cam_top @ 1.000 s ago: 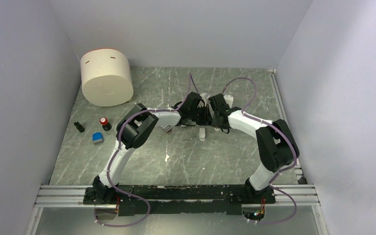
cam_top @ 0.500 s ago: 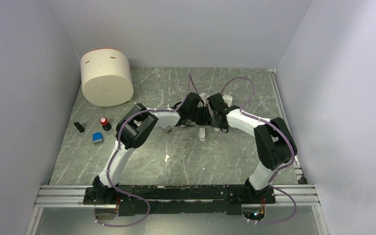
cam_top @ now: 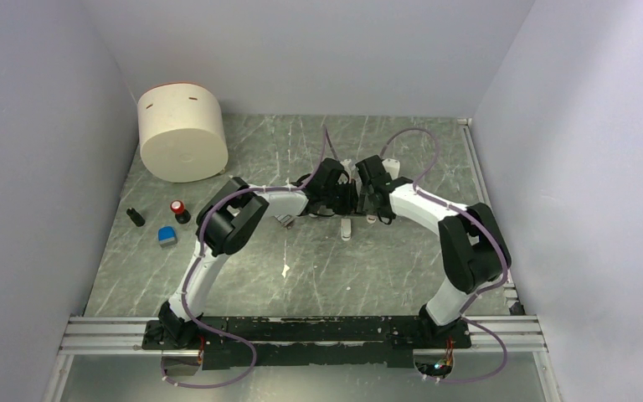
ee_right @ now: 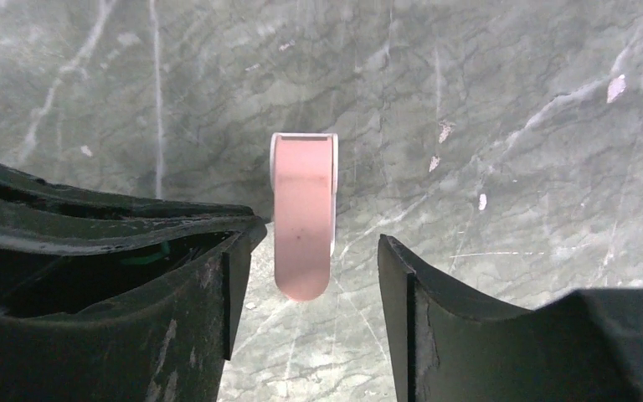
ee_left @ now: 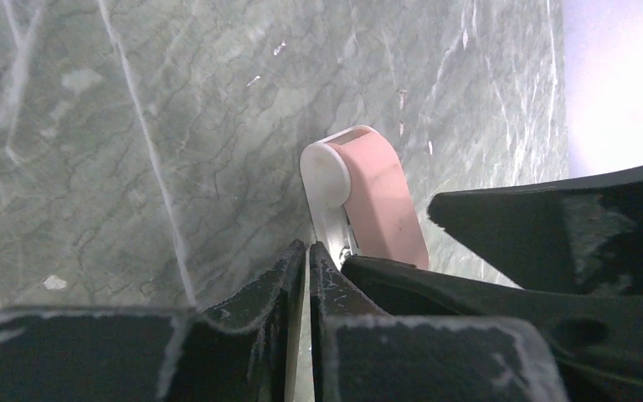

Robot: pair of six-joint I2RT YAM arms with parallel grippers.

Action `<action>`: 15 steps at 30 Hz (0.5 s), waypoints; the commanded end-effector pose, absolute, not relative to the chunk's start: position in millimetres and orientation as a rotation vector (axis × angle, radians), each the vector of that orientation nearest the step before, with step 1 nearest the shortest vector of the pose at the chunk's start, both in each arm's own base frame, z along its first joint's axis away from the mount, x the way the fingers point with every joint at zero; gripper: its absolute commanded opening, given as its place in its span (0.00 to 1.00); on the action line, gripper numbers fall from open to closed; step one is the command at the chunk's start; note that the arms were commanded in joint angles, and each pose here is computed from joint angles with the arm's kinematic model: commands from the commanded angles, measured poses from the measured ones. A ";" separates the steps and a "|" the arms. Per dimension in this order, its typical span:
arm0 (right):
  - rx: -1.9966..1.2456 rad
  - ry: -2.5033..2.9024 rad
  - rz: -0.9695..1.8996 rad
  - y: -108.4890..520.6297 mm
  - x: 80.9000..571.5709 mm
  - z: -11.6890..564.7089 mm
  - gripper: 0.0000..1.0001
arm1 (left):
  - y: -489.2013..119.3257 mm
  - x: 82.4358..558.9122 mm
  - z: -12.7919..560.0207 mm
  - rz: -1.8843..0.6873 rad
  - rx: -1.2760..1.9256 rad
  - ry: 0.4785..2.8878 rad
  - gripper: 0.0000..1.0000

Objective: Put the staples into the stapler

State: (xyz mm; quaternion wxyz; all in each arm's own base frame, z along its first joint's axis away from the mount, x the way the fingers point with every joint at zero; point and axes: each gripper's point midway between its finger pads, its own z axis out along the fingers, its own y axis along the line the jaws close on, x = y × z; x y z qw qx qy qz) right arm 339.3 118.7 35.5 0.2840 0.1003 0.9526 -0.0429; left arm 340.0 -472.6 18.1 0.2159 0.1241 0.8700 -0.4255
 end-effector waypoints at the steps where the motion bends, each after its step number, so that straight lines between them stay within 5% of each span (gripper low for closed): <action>1: 0.300 2.456 -0.093 117.4 352.2 69.7 0.62 | -460.3 340.0 18.5 -1.079 0.343 2.435 0.14; 8: 0.320 2.346 -0.015 113.7 347.4 113.0 0.67 | -451.4 357.3 60.2 -0.971 0.356 2.345 0.20; 15: 0.309 2.259 0.028 100.2 325.1 153.5 0.92 | -402.9 370.4 135.1 -0.722 0.330 2.194 0.42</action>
